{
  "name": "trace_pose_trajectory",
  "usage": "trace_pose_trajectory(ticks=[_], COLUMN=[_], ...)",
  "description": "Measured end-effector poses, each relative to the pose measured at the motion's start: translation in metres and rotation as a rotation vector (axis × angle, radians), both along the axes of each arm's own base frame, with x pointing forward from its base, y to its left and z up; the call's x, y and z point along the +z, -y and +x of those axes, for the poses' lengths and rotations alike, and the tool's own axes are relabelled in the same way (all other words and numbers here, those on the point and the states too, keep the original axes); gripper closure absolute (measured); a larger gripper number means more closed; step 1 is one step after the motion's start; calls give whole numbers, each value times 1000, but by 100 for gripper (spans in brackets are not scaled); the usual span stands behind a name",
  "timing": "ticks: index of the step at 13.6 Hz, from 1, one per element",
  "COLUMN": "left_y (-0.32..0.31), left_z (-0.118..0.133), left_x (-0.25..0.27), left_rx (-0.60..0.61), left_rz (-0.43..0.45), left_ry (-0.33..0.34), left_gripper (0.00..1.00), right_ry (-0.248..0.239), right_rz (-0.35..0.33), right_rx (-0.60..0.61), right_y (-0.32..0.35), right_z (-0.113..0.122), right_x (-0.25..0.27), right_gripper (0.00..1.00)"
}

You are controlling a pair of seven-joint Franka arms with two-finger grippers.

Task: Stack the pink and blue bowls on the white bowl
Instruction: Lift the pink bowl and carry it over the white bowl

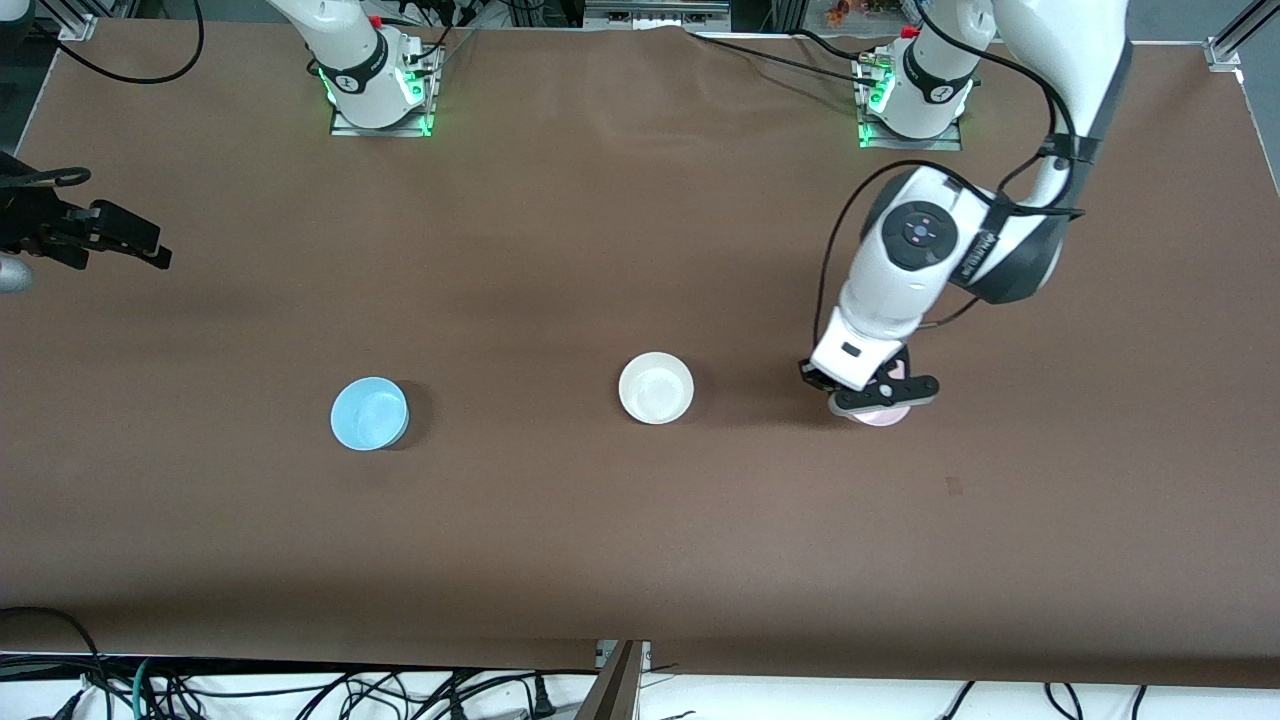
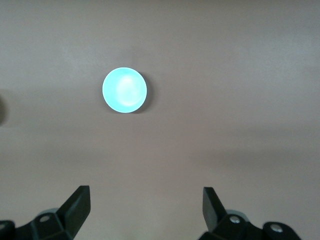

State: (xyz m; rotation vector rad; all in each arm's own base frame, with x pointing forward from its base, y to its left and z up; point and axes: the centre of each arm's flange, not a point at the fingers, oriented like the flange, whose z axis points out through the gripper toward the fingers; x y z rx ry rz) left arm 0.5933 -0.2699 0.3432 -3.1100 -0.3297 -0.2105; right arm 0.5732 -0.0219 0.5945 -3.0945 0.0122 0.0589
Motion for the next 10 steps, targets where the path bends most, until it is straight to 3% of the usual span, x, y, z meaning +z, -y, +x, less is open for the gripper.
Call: trace_pose_trajectory(ticks=[4,10], left_y=[61,103], left_z=[-20,-14], left_x=[17,21], left_rx=[87,211], left_rz=[-5,-49], left_ry=[-13,-4], left_gripper=[97,97], right_ry=[0,0], right_rz=[0,0], right_rx=[0,0], right_y=[0,0], right_z=[0,0], right_x=[0,0], right_gripper=[0,0])
